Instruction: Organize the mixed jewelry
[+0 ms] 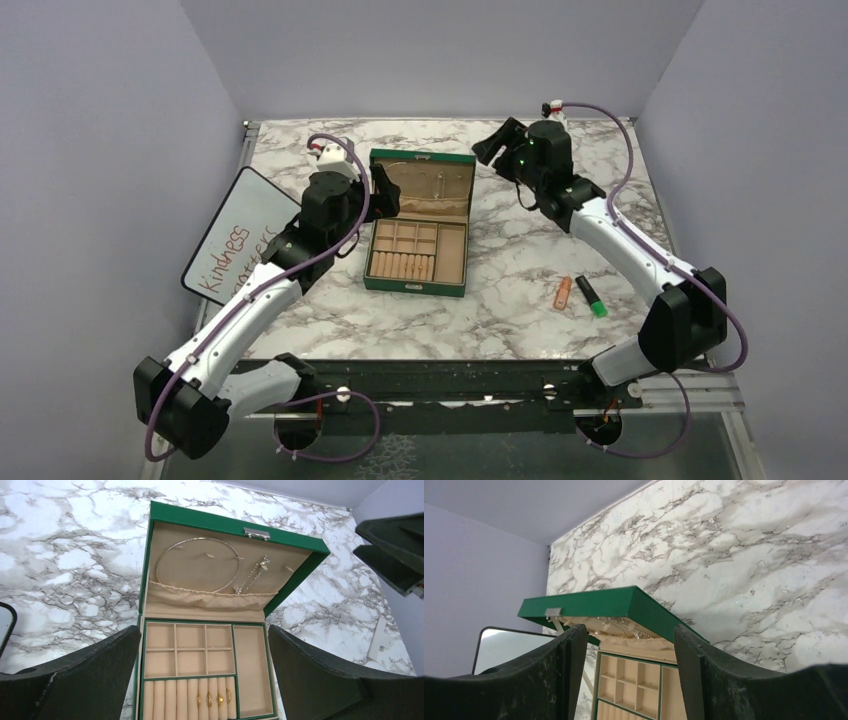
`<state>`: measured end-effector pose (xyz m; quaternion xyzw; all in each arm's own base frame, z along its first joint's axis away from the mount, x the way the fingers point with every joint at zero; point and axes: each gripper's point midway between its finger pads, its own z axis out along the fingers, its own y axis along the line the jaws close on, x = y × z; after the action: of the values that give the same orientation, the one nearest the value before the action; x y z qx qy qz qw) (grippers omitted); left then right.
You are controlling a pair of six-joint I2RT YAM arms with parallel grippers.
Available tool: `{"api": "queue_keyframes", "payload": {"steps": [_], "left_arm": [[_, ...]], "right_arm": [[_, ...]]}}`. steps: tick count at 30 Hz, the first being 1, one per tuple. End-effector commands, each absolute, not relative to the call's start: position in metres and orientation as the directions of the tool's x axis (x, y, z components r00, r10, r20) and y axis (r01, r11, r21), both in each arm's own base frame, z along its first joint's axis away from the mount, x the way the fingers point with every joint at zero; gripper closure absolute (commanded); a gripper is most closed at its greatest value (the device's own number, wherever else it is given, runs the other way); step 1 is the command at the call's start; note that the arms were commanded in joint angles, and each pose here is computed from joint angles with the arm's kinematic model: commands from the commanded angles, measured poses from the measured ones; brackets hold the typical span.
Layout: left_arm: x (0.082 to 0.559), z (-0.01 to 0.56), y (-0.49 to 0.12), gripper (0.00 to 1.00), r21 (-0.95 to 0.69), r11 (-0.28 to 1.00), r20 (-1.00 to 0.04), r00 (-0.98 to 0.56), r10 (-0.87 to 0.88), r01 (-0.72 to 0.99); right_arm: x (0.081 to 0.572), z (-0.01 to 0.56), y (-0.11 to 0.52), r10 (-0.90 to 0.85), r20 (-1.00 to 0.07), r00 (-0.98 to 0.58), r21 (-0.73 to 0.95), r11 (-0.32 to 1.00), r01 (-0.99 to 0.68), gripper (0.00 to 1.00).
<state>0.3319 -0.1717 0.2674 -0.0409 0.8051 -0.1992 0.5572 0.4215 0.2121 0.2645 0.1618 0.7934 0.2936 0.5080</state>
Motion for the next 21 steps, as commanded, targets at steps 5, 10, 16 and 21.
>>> {"api": "queue_keyframes", "payload": {"steps": [5,10,16,21], "left_arm": [[0.328,0.275,-0.155,0.01,-0.321,0.937,-0.909,-0.323,-0.264,0.138],[0.328,0.274,-0.153,0.01,-0.325,0.938,-0.908,-0.32,-0.272,0.124],[0.326,0.273,-0.15,0.01,-0.311,0.942,-0.91,-0.324,-0.257,0.125],[0.327,0.274,-0.143,0.01,-0.321,0.944,-0.904,-0.319,-0.283,0.071]], "right_arm": [[0.454,0.245,0.225,0.456,-0.703,-0.546,0.551,0.834,-0.013,0.38],[0.448,0.219,0.233,0.403,-0.67,-0.623,0.534,0.845,-0.027,0.46],[0.416,0.197,0.242,0.243,-0.647,-0.723,0.496,0.854,-0.157,0.49],[0.388,0.188,0.243,0.19,-0.616,-0.765,0.511,0.835,-0.204,0.49]]}}
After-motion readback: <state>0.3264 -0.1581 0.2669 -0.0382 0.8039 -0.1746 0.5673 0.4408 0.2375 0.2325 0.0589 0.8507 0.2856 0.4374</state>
